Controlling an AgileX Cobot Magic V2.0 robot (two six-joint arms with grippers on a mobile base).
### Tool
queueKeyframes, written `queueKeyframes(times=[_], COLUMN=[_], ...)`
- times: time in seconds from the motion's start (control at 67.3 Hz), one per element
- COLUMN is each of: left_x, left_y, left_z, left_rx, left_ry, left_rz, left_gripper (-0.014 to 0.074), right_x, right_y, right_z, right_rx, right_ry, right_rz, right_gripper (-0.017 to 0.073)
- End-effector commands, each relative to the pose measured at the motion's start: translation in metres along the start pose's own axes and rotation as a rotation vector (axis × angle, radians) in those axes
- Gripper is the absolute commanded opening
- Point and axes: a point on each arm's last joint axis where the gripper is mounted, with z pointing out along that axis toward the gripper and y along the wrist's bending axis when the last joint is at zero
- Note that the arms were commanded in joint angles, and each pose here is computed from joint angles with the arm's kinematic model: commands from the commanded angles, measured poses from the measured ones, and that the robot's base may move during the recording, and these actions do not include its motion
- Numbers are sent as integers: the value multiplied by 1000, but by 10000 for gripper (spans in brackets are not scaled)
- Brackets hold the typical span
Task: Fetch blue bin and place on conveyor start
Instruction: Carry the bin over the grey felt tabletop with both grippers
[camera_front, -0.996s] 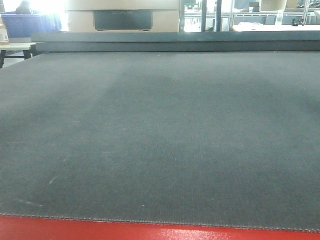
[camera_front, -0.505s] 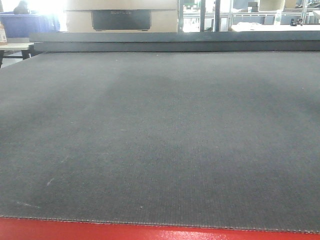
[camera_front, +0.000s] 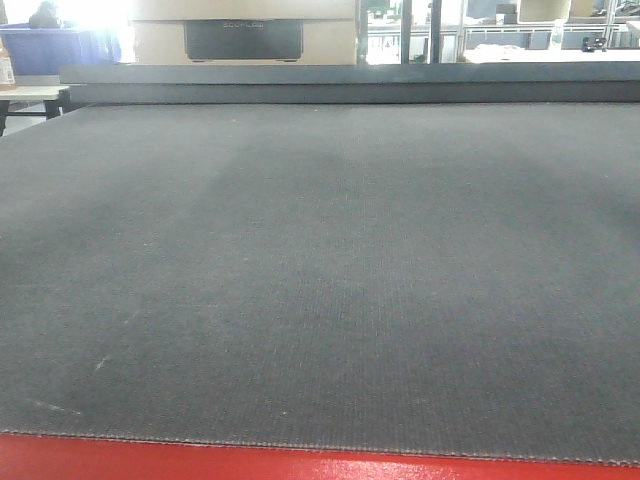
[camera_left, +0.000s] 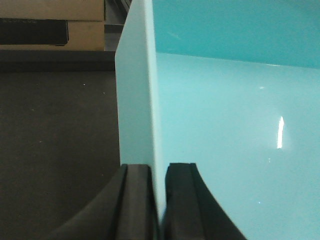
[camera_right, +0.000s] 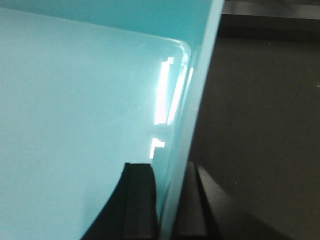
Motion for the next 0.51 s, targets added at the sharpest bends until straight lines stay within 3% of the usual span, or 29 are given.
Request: queueKeyframes(times=[0.0, 0.208, 0.357, 0.491], left_x=[-12, -4, 20, 45], left_y=[-7, -2, 16, 35], left_z=[-10, -7, 10, 34], left_rx=[66, 28, -101, -159], left_ry=[-90, 0, 187, 271], left_rz=[-47, -46, -6, -12], left_gripper=[-111, -111, -111, -111], right_x=[-8, -5, 8, 19], right_y=[3, 5, 6, 3], right_z=[-4, -4, 12, 35], right_rx=[-14, -46, -78, -83], right_ry=[-75, -45, 100, 212], right_rz=[-8, 17, 37, 47], right_gripper=[-151, -151, -151, -151])
